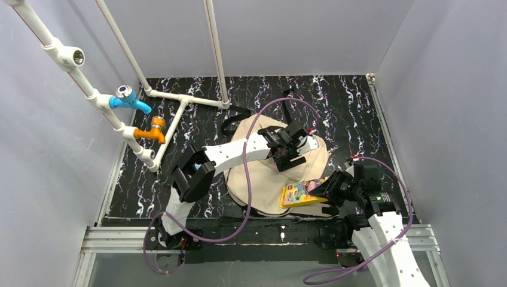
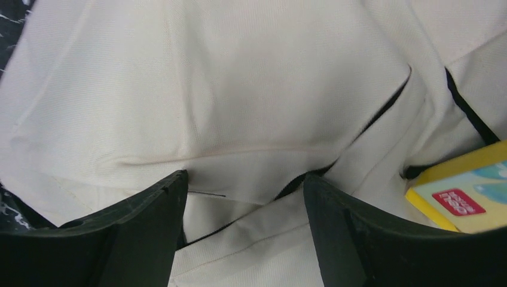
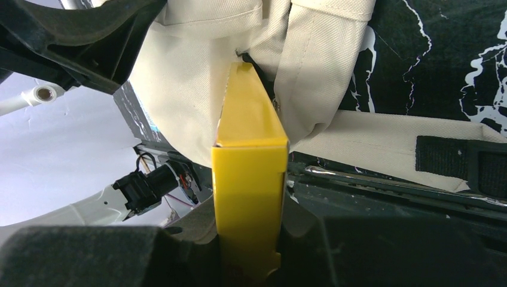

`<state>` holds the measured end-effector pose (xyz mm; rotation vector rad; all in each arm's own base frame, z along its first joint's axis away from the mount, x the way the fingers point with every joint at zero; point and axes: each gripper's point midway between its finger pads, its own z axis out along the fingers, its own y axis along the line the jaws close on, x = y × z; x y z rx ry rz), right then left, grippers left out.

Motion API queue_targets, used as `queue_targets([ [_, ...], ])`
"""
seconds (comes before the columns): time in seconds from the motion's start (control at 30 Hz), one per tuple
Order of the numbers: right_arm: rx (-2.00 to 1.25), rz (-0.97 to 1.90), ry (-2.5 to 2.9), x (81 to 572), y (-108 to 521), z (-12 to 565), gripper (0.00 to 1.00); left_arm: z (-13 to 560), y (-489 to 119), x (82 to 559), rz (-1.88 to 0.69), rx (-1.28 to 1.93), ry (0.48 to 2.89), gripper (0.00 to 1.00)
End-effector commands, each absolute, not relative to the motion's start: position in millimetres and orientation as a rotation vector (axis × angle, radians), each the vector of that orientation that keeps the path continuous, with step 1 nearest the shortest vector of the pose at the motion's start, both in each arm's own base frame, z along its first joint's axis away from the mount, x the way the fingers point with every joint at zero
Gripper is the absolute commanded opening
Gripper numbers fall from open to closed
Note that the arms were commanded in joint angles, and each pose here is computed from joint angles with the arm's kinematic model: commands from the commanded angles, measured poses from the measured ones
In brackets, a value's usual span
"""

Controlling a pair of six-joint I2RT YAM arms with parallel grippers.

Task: Pack the student bag
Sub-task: Place the stationery in the student bag.

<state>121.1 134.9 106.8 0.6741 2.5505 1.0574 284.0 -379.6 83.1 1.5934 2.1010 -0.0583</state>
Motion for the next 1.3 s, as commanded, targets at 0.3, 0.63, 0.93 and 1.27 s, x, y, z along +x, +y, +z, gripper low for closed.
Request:
queue_targets([
  [0.3,0.646,1.042,2.473,136.7,132.8,121.3,0.05,79.9,-374.3,331.1,0.197,1.341,1.997,0.16],
  [0.63,0.662,1.216,2.379,152.2,149.0,153.4,0.04,133.6,-373.2,340.2,0.17,1.141,1.958,0.0],
  [0.93,0.762,1.293,2.22,177.8,151.3,186.1,0.03,188.8,-378.8,335.6,0.014,0.925,1.963,0.0],
  [1.27,0.895,1.464,2.0,204.6,155.1,215.6,0.01,212.5,-398.1,328.6,-0.109,0.894,2.018,0.0],
])
